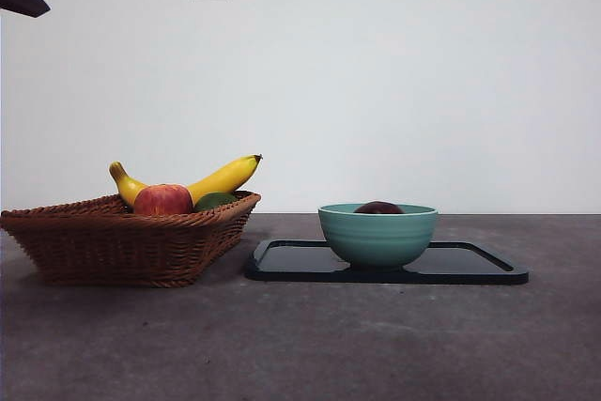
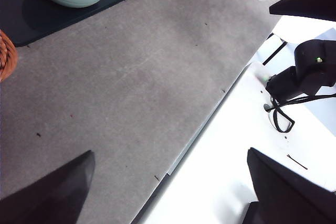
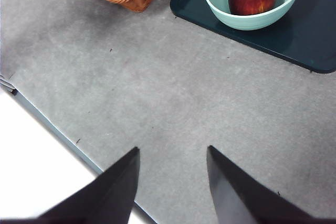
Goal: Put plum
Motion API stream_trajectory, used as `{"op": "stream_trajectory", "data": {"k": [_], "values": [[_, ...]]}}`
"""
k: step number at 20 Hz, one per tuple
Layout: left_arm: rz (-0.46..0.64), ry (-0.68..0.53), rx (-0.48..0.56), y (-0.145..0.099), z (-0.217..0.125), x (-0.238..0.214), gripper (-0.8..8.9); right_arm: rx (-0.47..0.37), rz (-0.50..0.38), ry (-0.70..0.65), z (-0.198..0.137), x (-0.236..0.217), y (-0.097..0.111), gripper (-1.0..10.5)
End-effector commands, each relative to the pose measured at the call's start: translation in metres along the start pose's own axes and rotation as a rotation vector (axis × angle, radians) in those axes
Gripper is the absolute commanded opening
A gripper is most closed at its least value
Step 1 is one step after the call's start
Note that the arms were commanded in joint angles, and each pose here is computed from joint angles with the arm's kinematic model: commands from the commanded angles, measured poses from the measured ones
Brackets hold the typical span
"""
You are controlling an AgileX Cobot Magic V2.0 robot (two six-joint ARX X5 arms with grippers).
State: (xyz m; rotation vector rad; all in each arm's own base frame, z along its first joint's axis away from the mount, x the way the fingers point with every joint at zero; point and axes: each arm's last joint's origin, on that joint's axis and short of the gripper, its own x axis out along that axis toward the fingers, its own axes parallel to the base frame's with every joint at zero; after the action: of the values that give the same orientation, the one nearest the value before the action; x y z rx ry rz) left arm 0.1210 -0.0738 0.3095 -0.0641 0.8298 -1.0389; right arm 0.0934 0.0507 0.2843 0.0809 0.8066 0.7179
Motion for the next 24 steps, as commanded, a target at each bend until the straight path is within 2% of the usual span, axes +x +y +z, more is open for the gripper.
{"op": "stream_trajectory", "data": {"k": [1,3,6,9,11,14,18,24], "values": [[-0.012,-0.013,0.006,-0.002,0.004,-0.001,4.64,0.001,0.009,-0.009,0.002,0.000,0.001,2.0],[-0.011,-0.038,0.018,-0.002,0.007,-0.001,4.64,0.001,0.008,-0.009,0.002,0.000,0.001,2.0],[-0.006,-0.144,0.033,-0.003,0.023,-0.002,4.65,0.001,0.008,-0.009,0.002,0.000,0.001,2.0],[0.081,-0.201,0.059,-0.001,0.049,0.000,4.67,0.001,0.009,-0.009,0.002,0.000,0.001,2.0],[0.131,-0.193,0.047,0.003,0.071,0.007,4.67,0.001,0.008,-0.009,0.002,0.000,0.001,2.0],[0.142,-0.174,0.050,0.010,0.118,0.026,4.66,0.001,0.008,-0.009,0.002,0.000,0.001,2.0],[0.142,-0.146,0.063,0.021,0.161,0.058,4.66,0.001,0.008,-0.009,0.002,0.000,0.001,2.0],[0.207,-0.076,0.090,0.046,0.199,0.131,4.66,0.001,0.008,-0.009,0.002,0.000,0.001,2.0]]}}
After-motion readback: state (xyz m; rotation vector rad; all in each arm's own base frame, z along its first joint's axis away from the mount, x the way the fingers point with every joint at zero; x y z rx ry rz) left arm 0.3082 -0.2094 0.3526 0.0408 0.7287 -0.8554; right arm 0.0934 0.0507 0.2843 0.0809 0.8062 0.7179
